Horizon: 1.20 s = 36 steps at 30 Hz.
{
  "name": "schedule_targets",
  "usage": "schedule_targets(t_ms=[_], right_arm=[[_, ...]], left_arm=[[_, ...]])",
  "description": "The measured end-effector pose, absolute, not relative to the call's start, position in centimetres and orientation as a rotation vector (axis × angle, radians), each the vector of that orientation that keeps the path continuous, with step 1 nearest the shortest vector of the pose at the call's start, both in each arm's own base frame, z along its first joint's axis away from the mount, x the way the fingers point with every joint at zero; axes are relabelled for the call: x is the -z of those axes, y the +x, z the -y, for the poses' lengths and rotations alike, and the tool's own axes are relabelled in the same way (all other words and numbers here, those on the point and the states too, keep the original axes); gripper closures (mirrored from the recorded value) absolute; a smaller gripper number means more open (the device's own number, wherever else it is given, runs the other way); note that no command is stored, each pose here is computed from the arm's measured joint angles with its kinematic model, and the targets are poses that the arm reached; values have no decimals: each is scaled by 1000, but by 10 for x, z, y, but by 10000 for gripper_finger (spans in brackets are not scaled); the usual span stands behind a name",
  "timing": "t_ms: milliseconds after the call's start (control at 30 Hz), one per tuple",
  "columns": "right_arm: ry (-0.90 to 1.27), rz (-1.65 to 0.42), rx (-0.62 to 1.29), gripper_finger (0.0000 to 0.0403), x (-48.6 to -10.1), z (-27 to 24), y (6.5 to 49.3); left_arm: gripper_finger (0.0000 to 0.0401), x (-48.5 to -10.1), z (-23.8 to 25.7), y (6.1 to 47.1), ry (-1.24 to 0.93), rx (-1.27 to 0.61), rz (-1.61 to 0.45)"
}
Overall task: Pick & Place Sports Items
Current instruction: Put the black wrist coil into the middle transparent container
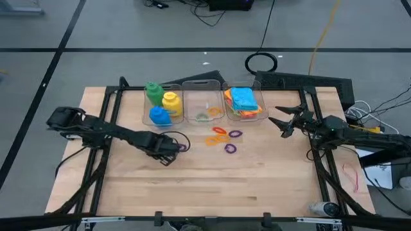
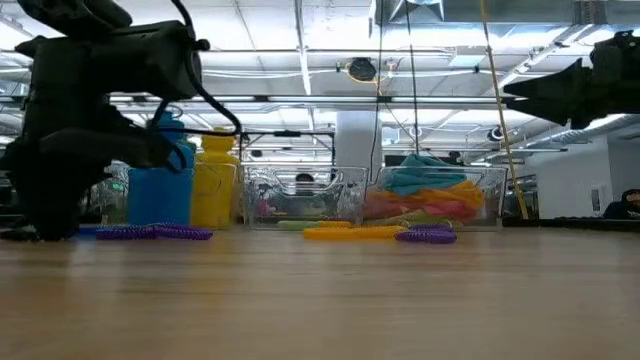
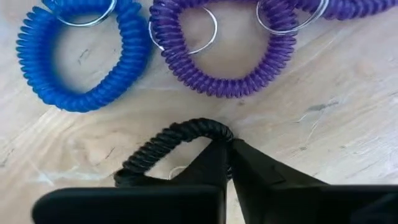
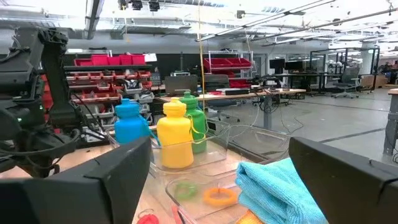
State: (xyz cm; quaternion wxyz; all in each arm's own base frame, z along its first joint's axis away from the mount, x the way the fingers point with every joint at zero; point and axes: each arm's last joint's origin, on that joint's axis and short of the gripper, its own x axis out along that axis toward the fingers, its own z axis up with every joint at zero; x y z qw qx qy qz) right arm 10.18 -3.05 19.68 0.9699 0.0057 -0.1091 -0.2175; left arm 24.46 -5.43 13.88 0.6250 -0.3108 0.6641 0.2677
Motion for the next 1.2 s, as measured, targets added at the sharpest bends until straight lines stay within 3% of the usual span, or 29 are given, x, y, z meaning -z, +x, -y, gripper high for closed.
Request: schedule_targets(t_ms=[200,500,933,1200], right_arm=[[11,220,439,112,-197,30,102],[12,221,439,112,-197,30,102],[11,220,440,112,-197,31,102],[11,220,439,112,-197,30,102]], left_arm=[[398,-151,55,243,-736,-575,-1463],[399,-187,56,244,-727,-503,-1168],[400,-238,61,278,-456,-219,-553],[400,-267,45,294,-322,-232,-226]])
